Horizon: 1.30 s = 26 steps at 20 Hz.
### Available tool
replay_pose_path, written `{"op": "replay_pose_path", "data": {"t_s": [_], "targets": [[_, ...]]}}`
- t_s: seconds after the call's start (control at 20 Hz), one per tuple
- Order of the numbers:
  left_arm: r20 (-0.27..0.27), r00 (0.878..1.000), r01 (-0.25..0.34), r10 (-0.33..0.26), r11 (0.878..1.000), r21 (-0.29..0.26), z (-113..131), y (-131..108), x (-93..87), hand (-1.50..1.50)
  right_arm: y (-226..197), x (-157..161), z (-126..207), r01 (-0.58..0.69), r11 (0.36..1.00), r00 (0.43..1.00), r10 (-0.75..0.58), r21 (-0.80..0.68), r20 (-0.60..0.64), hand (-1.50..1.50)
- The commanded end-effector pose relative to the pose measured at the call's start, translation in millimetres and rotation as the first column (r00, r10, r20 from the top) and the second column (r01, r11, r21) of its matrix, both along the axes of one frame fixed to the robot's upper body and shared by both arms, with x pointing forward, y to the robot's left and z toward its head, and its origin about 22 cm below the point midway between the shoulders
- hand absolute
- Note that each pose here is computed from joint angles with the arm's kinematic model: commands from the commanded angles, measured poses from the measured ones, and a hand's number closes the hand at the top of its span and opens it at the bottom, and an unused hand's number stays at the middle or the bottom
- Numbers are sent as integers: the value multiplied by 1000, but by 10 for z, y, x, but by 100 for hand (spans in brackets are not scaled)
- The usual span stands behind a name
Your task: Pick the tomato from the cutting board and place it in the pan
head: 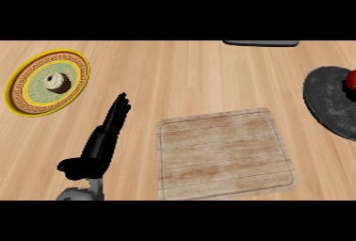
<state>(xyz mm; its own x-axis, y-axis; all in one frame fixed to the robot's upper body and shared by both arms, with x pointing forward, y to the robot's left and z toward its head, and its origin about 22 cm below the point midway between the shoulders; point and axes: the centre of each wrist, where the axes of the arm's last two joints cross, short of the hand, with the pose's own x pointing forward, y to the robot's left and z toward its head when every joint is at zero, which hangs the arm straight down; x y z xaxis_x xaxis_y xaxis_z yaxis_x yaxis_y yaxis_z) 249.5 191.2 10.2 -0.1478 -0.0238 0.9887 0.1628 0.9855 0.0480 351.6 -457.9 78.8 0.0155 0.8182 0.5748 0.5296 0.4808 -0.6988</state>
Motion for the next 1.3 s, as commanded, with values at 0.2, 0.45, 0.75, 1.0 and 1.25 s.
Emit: {"op": "replay_pose_path", "data": {"t_s": [0.2,0.45,0.75,1.0,1.25], "targets": [[13,999,46,-46,999,-15,56,-88,48,0,26,71,-216,-94,995,876,93,23,-474,-150],[13,1000,20,-20,1000,-6,26,-24,104,0,124,244,-78,-171,970,868,231,171,-440,-150],[-5,1000,-3,3,1000,-7,-63,-175,-21,0,61,188,-118,-214,927,954,266,308,-139,-150],[8,1000,-11,11,1000,-5,6,5,46,0,-315,6,95,-200,871,967,248,448,-51,-150],[-9,1000,-11,11,1000,3,-55,95,-47,0,-701,-416,-15,-266,778,940,339,569,-23,-150]]}}
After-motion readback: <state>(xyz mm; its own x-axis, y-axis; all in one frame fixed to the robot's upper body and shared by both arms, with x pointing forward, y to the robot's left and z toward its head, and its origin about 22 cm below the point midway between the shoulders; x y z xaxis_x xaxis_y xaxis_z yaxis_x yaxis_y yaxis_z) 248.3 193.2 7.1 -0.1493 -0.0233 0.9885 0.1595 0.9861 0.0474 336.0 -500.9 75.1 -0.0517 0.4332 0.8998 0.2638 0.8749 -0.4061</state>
